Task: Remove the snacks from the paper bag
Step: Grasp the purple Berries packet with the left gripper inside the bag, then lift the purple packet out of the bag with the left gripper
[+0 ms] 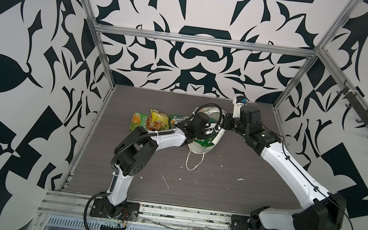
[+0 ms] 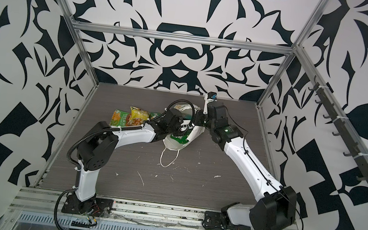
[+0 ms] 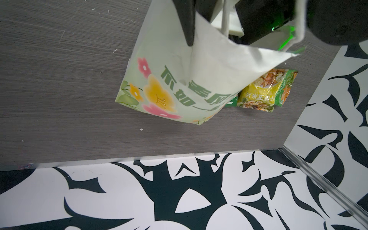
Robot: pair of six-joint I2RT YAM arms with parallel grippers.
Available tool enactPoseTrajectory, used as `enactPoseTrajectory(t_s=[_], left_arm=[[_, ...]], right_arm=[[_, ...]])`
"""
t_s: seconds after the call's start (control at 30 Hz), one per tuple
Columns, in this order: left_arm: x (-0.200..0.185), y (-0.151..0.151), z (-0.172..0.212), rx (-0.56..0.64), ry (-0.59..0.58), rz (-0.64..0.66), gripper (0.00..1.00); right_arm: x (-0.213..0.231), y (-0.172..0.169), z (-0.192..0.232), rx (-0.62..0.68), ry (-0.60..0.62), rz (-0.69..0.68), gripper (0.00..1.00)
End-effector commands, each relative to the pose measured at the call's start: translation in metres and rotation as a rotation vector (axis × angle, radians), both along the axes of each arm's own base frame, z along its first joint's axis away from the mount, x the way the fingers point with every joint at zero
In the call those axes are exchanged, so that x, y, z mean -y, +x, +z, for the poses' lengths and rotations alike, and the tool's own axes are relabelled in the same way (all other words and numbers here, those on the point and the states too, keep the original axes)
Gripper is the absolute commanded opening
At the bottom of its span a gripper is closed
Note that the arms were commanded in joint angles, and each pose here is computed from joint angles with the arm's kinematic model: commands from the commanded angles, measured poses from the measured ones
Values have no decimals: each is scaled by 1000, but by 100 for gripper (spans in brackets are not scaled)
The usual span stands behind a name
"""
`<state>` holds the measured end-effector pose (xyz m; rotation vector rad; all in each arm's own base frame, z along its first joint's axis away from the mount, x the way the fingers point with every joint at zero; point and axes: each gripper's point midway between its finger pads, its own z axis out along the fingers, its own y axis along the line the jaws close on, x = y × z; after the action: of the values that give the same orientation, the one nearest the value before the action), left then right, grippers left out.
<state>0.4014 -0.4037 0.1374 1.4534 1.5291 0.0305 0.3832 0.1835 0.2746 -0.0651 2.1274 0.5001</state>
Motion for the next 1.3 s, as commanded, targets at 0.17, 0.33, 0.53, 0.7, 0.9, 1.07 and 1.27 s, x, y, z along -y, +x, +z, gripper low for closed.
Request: enactPoseTrajectory(t_s=[0.17, 0.33, 0.53, 0.7, 0.9, 1.07, 1.27], left_arm=[[0, -24, 65, 99, -108, 13, 0], [0, -43, 83, 142, -132, 9, 0], [6, -61, 101, 171, -160, -17, 0], [12, -77, 121, 209, -187, -55, 0], [17, -96, 128, 232, -170, -95, 0], [9, -112, 146, 245, -209, -95, 0], [-4, -144, 181, 238, -292, -129, 0]], right_arm=[[1, 6, 47, 133, 60, -26, 0], [2, 7, 42, 125, 50, -32, 0], [4, 8, 39, 120, 41, -42, 0], [4, 9, 37, 116, 40, -47, 0], [4, 10, 35, 112, 38, -46, 0], [7, 12, 34, 110, 34, -55, 0], [10, 14, 31, 106, 30, -65, 0]])
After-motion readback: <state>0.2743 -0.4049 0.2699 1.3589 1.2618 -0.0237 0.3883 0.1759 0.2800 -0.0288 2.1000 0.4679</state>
